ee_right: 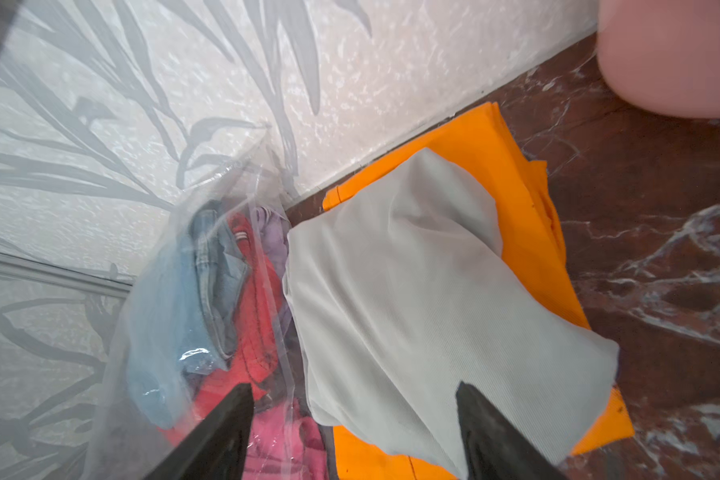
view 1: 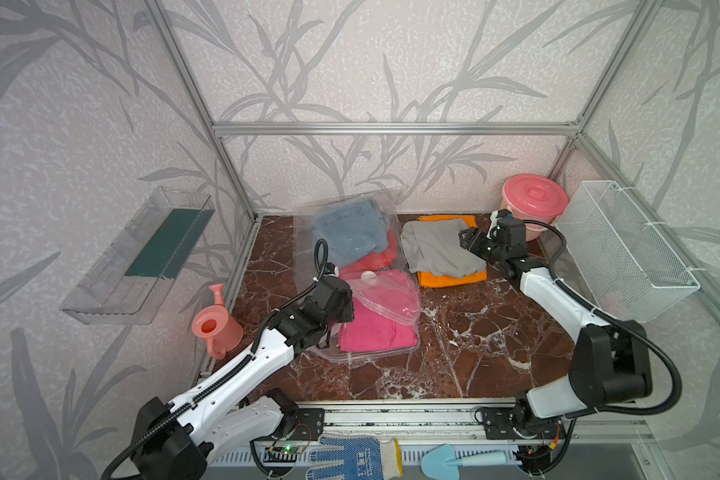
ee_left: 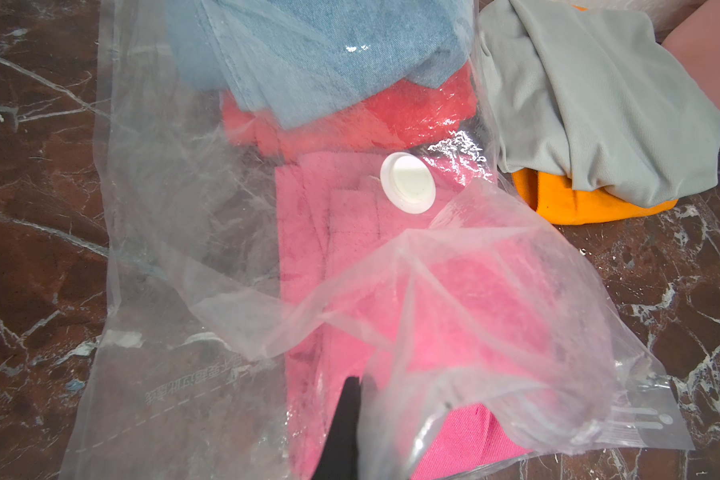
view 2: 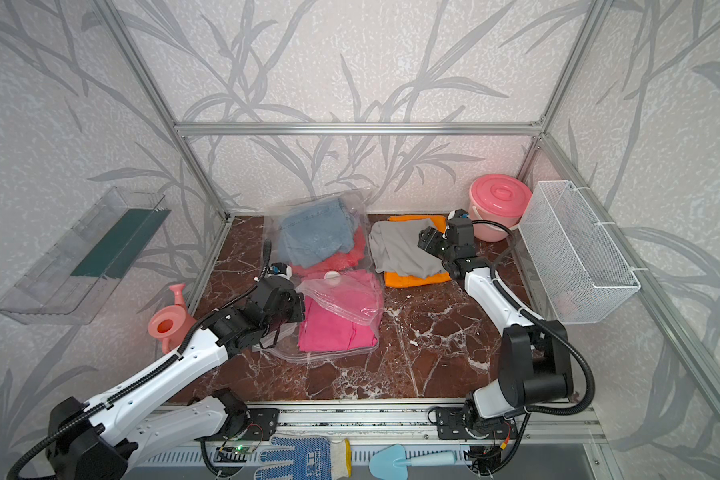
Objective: Take the trousers out of the vacuum bag
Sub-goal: Place the trousers at the center of the board.
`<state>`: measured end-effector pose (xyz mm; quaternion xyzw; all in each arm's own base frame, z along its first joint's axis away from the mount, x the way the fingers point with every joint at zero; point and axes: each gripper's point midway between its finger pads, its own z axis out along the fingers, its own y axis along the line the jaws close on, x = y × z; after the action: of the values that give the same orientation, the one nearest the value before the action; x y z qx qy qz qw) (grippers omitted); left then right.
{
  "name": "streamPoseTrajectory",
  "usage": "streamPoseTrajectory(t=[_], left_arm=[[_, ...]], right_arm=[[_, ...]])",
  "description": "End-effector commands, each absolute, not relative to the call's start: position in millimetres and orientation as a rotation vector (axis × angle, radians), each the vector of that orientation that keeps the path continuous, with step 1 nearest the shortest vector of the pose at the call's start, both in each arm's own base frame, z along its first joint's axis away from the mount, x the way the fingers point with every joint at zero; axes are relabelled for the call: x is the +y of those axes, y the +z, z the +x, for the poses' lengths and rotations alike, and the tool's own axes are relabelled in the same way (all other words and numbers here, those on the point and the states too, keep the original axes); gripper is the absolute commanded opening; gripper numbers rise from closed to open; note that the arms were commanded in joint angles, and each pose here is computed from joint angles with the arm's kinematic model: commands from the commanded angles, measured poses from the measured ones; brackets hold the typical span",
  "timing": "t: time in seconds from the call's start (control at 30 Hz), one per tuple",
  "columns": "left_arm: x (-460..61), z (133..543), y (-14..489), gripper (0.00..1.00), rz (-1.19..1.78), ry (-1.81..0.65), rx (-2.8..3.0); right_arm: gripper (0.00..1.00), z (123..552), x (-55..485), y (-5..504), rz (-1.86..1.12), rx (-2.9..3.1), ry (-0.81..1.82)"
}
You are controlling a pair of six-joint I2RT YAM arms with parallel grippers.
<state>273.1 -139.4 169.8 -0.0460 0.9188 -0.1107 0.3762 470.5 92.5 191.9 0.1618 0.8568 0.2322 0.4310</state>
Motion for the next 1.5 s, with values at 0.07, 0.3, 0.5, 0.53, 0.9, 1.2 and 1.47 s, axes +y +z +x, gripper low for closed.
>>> streamPoseTrajectory(t=[0.07, 0.3, 0.5, 0.53, 0.9, 1.2, 1.47], left_arm=[[-137, 283, 190, 0.00, -0.158, -0.286, 2.292], [-137, 283, 188, 0.00, -0.157, -0.278, 2.303], [-137, 283, 189, 0.00, -0.154, -0.278, 2.299], [-137, 283, 189, 0.00, -0.155, -0.281, 2.300], [-132, 277, 192, 0.00, -0.153, -0.288, 2.281], [-130, 275, 191, 0.00, -0.157, -0.291, 2.277], [-131, 275, 191, 0.00, -0.158, -0.296, 2.278]], right_arm=[[0.77, 493, 94, 130, 0.392, 2.234, 0.538], [0.76, 495, 72, 83, 0.524, 2.243, 0.554], [0.76, 487, 74, 140, 0.414, 2.197, 0.451], [0.76, 484, 78, 148, 0.378, 2.202, 0.413], [0.68, 448, 176, 176, -0.123, 2.311, 0.155], [0.57, 450, 213, 135, -0.316, 2.409, 0.020], [0.54, 453, 203, 109, -0.350, 2.440, -0.137]])
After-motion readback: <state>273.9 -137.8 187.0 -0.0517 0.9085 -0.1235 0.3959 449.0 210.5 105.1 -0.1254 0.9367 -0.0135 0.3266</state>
